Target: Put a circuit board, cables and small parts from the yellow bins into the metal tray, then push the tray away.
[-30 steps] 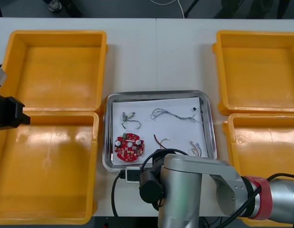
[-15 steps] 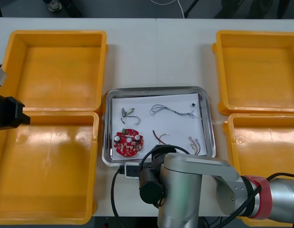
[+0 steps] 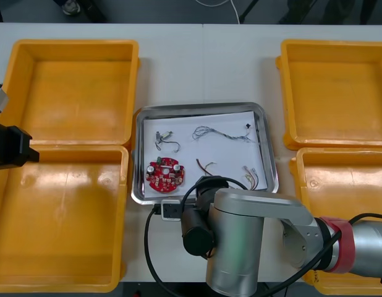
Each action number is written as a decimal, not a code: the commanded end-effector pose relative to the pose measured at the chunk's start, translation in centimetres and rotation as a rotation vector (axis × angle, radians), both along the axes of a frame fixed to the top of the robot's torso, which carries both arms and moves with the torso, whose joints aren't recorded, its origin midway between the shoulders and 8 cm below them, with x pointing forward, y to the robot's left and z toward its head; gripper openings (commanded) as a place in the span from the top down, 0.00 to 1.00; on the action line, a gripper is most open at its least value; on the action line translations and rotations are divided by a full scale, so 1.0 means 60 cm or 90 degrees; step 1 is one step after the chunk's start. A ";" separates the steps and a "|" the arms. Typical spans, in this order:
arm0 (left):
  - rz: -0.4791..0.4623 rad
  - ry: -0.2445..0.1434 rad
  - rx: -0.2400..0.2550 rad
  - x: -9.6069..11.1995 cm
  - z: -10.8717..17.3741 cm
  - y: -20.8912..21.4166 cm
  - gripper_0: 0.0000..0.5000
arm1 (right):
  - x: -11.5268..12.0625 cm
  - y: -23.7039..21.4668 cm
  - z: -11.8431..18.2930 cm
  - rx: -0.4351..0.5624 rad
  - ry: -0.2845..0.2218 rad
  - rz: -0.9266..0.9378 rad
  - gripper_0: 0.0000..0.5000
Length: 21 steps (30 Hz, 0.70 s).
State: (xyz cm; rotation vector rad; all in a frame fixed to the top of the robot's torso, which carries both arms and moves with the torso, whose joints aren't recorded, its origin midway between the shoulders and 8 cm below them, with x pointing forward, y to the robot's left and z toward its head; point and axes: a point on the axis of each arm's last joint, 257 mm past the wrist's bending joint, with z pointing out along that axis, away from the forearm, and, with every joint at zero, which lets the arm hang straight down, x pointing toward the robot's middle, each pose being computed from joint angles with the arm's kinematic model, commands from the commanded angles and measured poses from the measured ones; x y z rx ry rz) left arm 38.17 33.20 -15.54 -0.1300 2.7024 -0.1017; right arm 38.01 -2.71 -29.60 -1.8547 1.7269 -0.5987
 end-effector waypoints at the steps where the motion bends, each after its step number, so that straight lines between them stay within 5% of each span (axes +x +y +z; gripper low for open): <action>1: 0.026 -0.016 0.018 -0.005 0.023 0.025 0.00 | 0.051 -0.010 0.053 0.023 -0.059 -0.024 1.00; 21: 0.026 -0.016 0.018 -0.005 0.023 0.025 0.00 | 0.137 -0.006 0.081 0.058 -0.106 -0.048 1.00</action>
